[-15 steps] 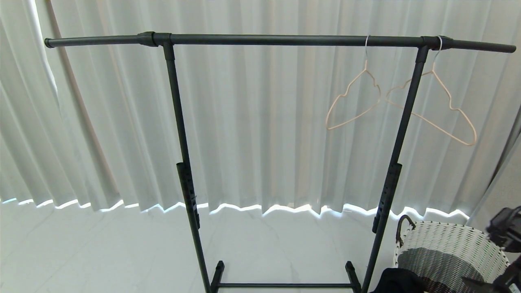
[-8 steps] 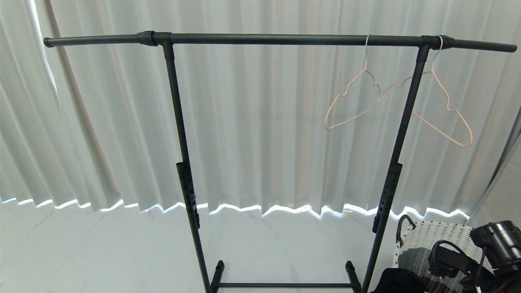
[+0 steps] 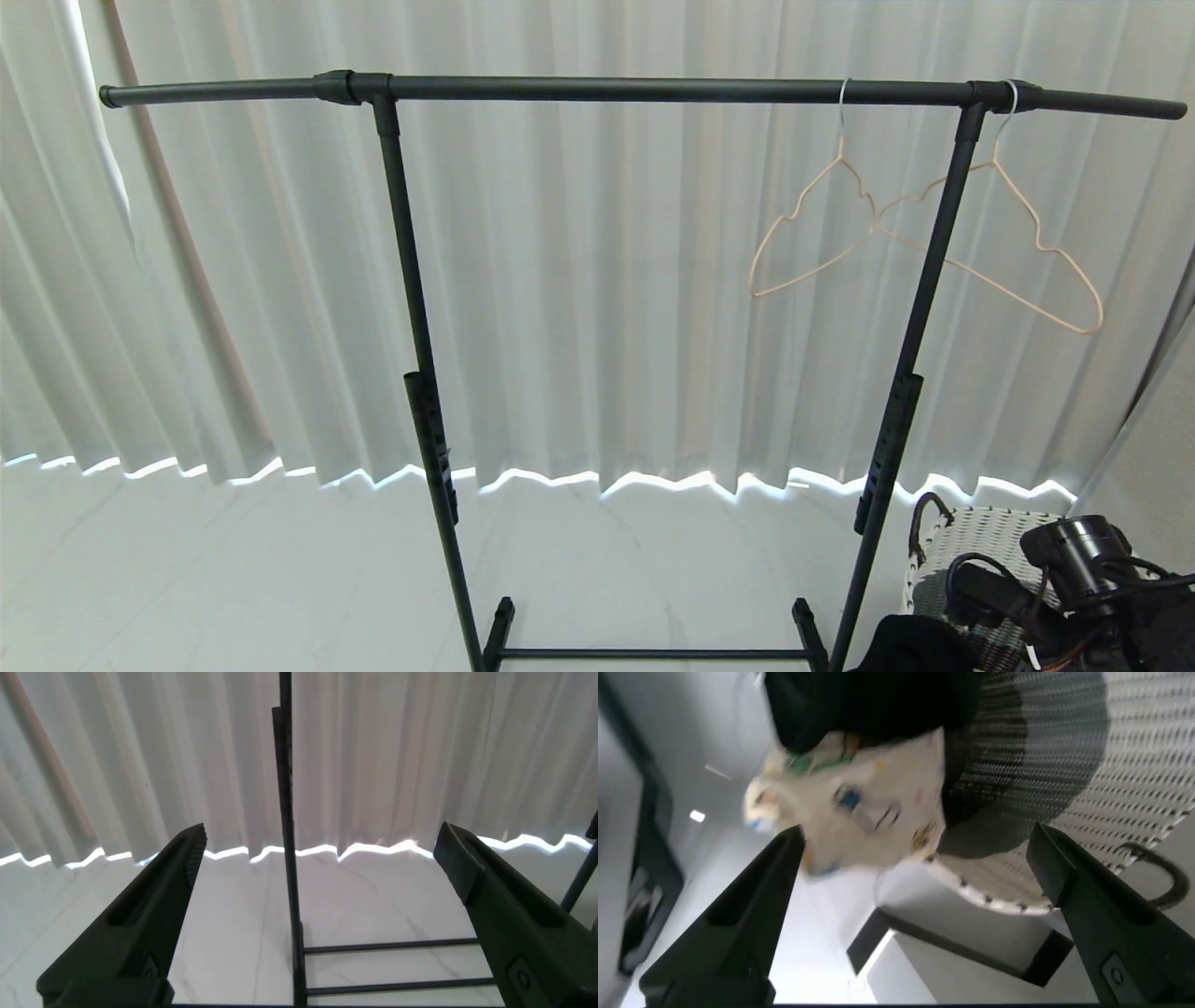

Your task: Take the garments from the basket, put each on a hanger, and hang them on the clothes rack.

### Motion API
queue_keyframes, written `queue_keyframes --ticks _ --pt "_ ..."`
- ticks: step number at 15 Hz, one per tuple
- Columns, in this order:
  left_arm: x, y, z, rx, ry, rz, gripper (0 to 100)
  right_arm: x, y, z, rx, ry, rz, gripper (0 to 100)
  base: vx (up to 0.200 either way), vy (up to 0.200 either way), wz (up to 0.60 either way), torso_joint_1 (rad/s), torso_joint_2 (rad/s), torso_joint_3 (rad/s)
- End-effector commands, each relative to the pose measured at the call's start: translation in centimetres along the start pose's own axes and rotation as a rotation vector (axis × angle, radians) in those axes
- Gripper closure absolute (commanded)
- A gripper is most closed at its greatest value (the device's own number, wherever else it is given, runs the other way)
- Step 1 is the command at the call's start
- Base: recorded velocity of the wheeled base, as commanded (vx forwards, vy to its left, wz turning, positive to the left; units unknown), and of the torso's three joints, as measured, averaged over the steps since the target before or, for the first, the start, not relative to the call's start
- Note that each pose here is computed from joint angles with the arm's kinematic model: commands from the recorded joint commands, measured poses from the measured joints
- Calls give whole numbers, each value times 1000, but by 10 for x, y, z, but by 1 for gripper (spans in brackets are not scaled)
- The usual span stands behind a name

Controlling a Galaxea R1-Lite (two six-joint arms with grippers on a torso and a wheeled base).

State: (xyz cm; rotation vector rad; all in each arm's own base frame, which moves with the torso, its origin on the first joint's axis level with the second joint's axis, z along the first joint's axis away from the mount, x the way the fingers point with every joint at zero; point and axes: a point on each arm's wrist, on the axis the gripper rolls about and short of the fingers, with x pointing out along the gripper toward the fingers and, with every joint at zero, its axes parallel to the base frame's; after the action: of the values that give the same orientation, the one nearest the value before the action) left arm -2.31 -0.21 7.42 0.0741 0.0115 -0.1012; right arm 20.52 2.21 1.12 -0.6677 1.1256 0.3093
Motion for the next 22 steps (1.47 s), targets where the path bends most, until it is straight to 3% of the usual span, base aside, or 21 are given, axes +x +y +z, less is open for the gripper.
queue_keyframes --ticks 1,8,9,12,16,22 --pt "0 0 0 0 0 -1 0 15 2 0 -7 36 6 0 0 0 0 0 0 0" --pt "0 0 0 0 2 1 0 19 1 0 2 50 -39 0 0 0 0 0 0 0" --pt "0 0 0 0 1 -1 0 19 1 -1 13 52 -39 100 0 0 0 0 0 0" --pt "0 0 0 0 0 -1 0 6 3 -5 21 29 -53 100 0 0 0 0 0 0" --pt "0 0 0 2 1 -1 0 -43 -5 -15 99 -73 -144 100 0 0 0 0 0 0" --pt "0 0 0 2 3 -1 0 -192 -21 -25 102 -139 -168 100 -200 0 0 2 3 1"
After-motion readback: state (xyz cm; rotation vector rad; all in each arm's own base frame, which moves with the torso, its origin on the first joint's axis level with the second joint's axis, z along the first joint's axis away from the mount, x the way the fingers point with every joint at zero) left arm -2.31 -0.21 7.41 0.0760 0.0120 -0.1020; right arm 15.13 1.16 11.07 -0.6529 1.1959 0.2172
